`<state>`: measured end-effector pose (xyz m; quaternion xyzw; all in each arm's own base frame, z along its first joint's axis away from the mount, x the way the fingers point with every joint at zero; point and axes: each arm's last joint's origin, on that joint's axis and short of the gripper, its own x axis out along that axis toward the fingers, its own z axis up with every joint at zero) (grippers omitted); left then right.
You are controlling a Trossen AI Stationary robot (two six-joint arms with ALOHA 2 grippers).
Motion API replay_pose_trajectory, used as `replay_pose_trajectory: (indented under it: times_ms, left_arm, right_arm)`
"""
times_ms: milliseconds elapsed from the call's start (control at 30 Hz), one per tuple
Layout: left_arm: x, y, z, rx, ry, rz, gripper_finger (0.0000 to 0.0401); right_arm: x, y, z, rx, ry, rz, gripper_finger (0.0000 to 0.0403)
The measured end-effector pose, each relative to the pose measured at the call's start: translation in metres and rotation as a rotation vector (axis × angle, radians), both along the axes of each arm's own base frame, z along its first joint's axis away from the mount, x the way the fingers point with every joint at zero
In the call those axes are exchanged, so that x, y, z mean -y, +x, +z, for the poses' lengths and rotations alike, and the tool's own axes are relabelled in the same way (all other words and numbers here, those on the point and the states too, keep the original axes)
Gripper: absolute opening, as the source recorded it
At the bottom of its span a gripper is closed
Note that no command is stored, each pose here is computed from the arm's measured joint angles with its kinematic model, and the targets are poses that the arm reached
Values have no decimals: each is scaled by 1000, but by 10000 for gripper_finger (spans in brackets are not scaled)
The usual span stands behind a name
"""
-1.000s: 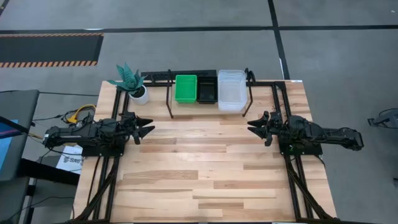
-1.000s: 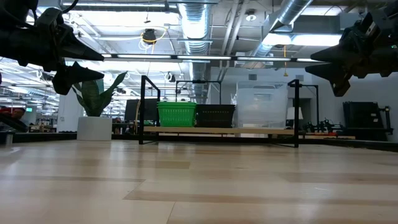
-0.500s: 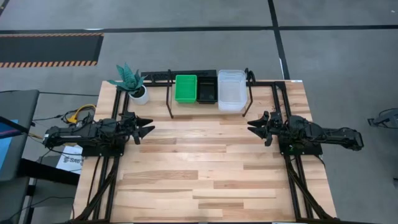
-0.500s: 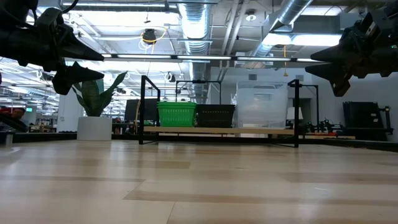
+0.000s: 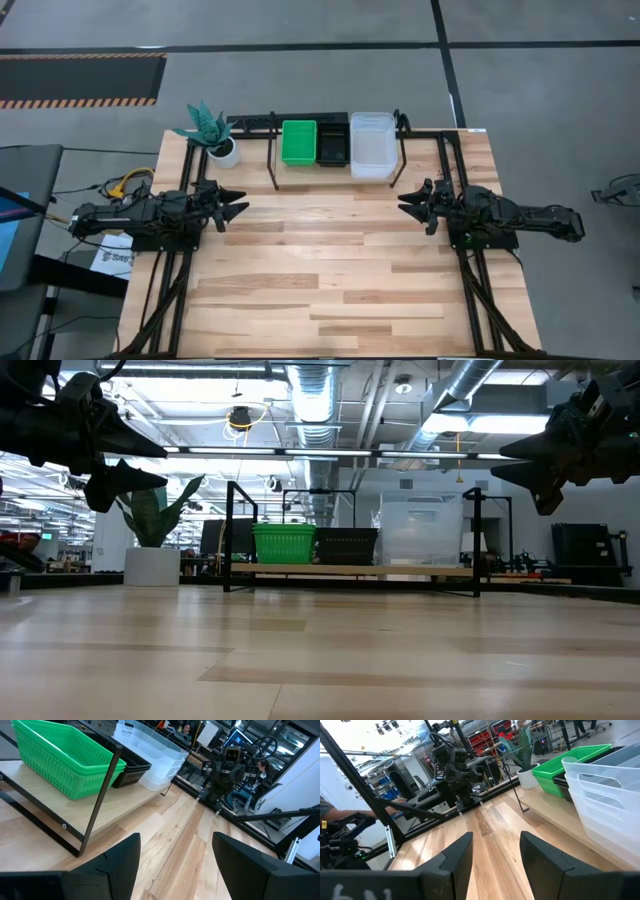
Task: Stack baskets on shelf by color
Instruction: Return to Home Position
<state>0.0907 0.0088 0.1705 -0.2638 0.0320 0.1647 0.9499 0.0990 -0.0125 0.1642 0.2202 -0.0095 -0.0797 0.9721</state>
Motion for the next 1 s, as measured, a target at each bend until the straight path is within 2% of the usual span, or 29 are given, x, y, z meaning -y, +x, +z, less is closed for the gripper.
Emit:
replay_pose_trajectory:
  times_ms: [1000]
  left_arm:
    - [0, 0, 0, -1, 0, 0, 236]
  right_arm:
    - [0, 0, 0, 0, 0, 0, 183]
